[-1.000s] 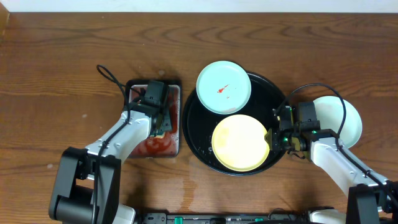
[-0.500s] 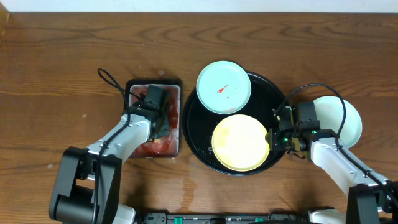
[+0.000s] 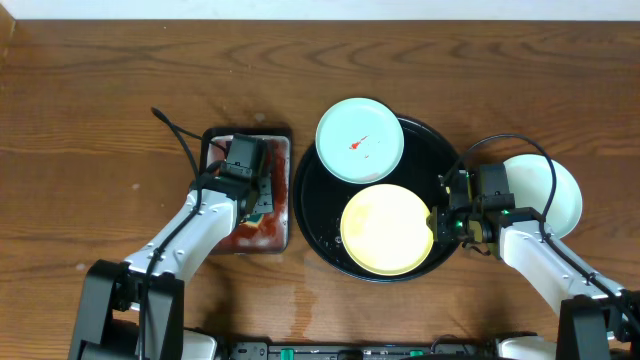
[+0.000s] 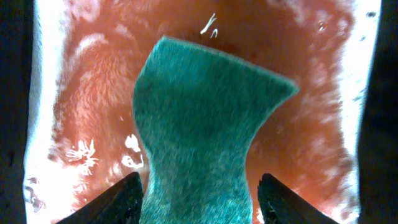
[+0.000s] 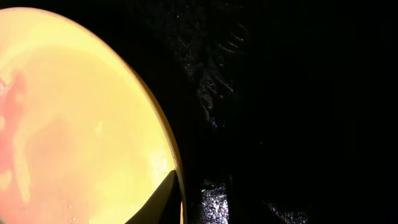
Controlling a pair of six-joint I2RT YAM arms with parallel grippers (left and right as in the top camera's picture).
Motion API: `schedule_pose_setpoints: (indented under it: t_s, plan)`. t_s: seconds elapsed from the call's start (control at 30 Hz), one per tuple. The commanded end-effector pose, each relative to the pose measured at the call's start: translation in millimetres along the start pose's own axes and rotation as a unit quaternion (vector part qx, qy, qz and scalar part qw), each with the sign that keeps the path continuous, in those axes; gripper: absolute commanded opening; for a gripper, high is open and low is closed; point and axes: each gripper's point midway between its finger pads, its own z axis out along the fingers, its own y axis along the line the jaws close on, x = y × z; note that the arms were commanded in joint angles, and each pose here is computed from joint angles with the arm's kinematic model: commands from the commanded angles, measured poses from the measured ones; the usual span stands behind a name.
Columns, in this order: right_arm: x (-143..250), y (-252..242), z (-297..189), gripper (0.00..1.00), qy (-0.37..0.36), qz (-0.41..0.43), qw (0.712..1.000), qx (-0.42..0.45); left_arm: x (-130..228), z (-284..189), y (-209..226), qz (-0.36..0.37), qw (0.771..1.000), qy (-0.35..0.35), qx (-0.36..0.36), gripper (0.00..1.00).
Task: Clean dirty plates on tray and stack at the side
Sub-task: 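Rub the sponge in the soapy water with the left gripper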
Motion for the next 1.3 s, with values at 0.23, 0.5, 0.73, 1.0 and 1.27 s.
schedule_pose_setpoints:
  t_s: [0.23, 0.5, 0.73, 1.0, 1.27]
  plan:
    - [4, 1, 2, 0.22, 0.005, 0.003, 1.000, -0.003, -24, 1, 4, -0.002, 0.998, -0.053, -0.017, 0.61]
    - [4, 1, 2, 0.22, 0.005, 0.002, 1.000, -0.004, -11, 20, 5, 0.004, 0.999, -0.022, -0.027, 0.50]
    - [4, 3, 2, 0.22, 0.006, 0.002, 1.000, -0.010, -7, 26, 4, 0.005, 1.000, -0.012, -0.025, 0.08]
    - [-2, 4, 2, 0.16, -0.005, -0.001, 1.000, -0.013, -28, -1, 1, -0.003, 0.998, -0.059, -0.009, 0.12]
    - [1, 7, 2, 0.24, 0.001, 0.000, 1.000, -0.020, 0, -22, 13, -0.039, 0.999, -0.014, -0.023, 0.66]
